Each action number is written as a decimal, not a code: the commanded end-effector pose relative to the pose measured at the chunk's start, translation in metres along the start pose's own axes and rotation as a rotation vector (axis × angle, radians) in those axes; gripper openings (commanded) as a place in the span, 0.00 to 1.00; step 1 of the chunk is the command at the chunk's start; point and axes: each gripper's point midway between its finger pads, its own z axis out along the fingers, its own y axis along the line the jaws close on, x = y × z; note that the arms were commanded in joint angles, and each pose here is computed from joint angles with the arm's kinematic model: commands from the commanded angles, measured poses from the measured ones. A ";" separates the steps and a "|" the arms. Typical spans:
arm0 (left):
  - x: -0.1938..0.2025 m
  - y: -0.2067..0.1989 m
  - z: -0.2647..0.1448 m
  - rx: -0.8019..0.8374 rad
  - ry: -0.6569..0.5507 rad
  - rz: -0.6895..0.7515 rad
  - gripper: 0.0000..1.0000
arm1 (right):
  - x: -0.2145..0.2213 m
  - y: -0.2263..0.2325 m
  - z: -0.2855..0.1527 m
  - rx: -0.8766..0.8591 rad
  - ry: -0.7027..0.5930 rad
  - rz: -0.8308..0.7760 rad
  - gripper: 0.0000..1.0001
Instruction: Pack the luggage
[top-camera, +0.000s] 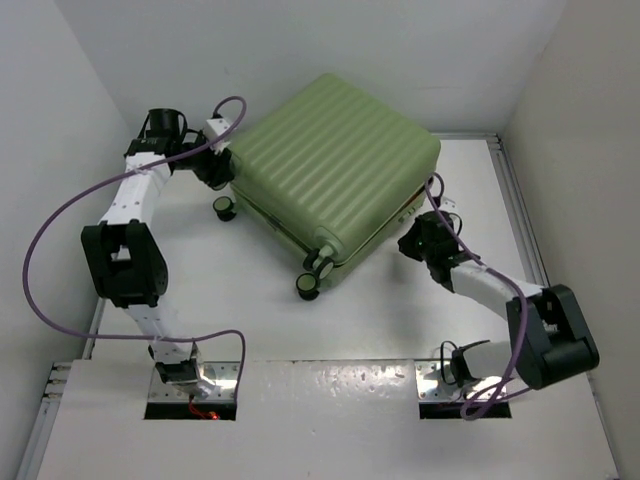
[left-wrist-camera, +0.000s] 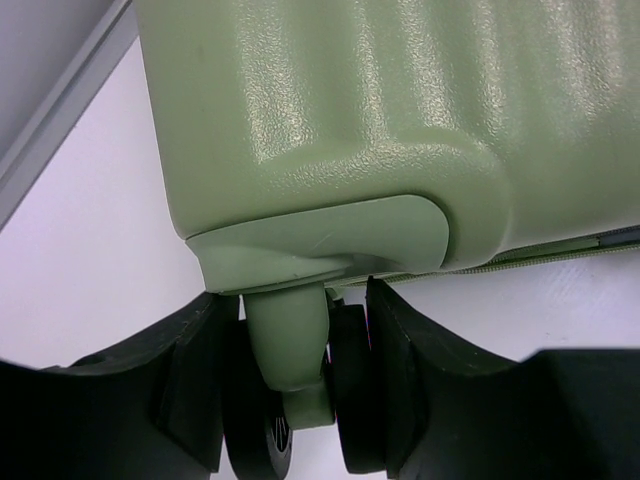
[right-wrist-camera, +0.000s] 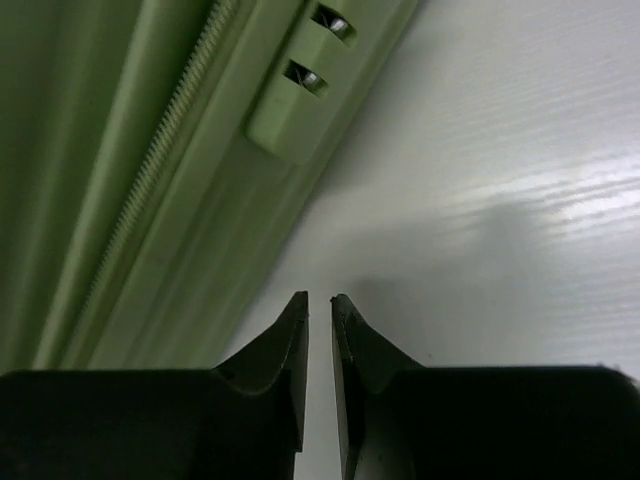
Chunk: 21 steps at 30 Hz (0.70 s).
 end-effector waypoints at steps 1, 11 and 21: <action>0.023 -0.091 -0.005 0.261 0.055 -0.136 0.14 | -0.054 0.041 0.010 -0.106 -0.141 0.085 0.15; 0.027 -0.188 -0.015 0.465 0.020 -0.241 0.12 | -0.098 0.084 0.066 -0.160 -0.137 0.109 0.18; -0.002 -0.270 -0.010 0.683 -0.025 -0.313 0.12 | -0.205 0.190 0.136 -0.385 -0.231 0.131 0.26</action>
